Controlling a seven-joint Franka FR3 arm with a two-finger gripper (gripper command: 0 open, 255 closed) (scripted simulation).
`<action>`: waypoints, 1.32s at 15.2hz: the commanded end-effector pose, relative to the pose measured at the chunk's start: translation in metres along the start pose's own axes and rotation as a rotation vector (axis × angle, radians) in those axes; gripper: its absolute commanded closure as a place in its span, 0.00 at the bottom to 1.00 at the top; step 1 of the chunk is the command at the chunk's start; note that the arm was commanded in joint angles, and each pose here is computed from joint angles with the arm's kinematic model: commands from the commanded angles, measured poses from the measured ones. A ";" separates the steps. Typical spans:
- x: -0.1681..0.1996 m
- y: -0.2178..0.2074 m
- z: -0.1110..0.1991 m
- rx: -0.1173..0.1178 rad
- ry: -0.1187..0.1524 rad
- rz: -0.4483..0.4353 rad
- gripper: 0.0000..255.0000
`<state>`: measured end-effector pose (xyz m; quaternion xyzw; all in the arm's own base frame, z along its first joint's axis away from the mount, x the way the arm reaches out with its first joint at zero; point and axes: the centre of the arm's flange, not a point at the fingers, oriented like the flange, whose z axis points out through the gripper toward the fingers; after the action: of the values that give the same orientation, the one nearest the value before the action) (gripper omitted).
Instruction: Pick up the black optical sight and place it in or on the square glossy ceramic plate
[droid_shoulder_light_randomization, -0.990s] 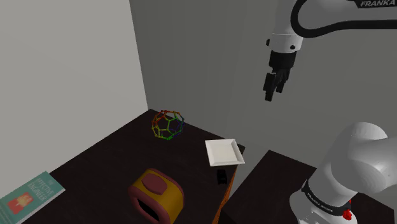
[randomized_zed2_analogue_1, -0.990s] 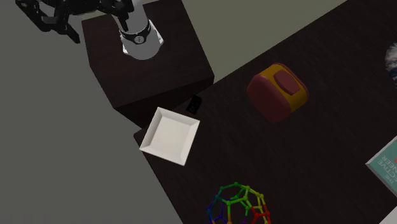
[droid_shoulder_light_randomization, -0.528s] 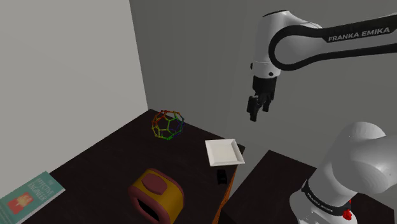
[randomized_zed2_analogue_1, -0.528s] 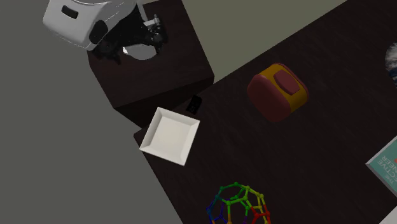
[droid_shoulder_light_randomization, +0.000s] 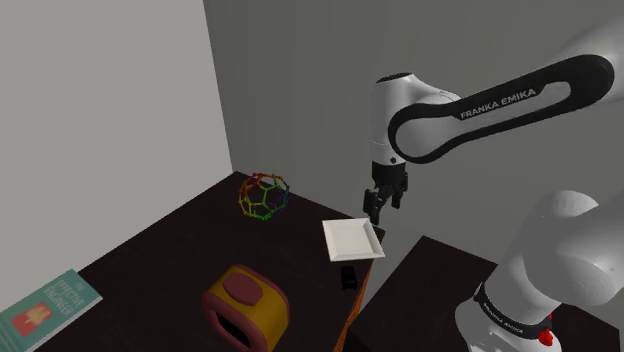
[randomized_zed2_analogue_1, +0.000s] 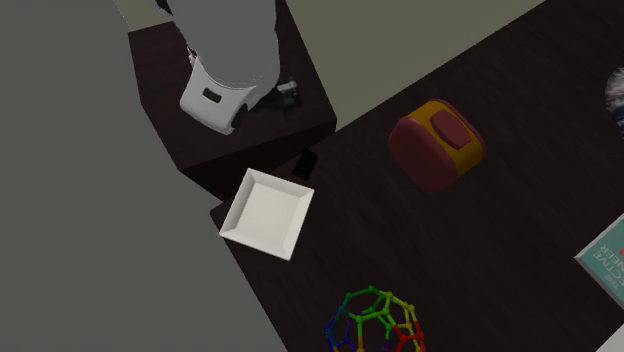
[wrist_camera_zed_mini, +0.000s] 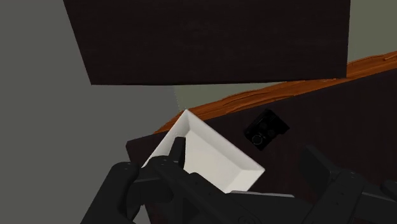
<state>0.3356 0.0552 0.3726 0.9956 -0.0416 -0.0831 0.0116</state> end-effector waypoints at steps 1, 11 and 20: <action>0.006 -0.014 0.022 0.001 -0.008 0.010 0.00; 0.042 -0.078 0.134 0.004 -0.056 0.056 0.00; 0.049 -0.095 0.195 0.005 -0.069 0.068 0.00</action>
<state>0.3596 0.1417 0.1745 0.9902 -0.0761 -0.1170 0.0106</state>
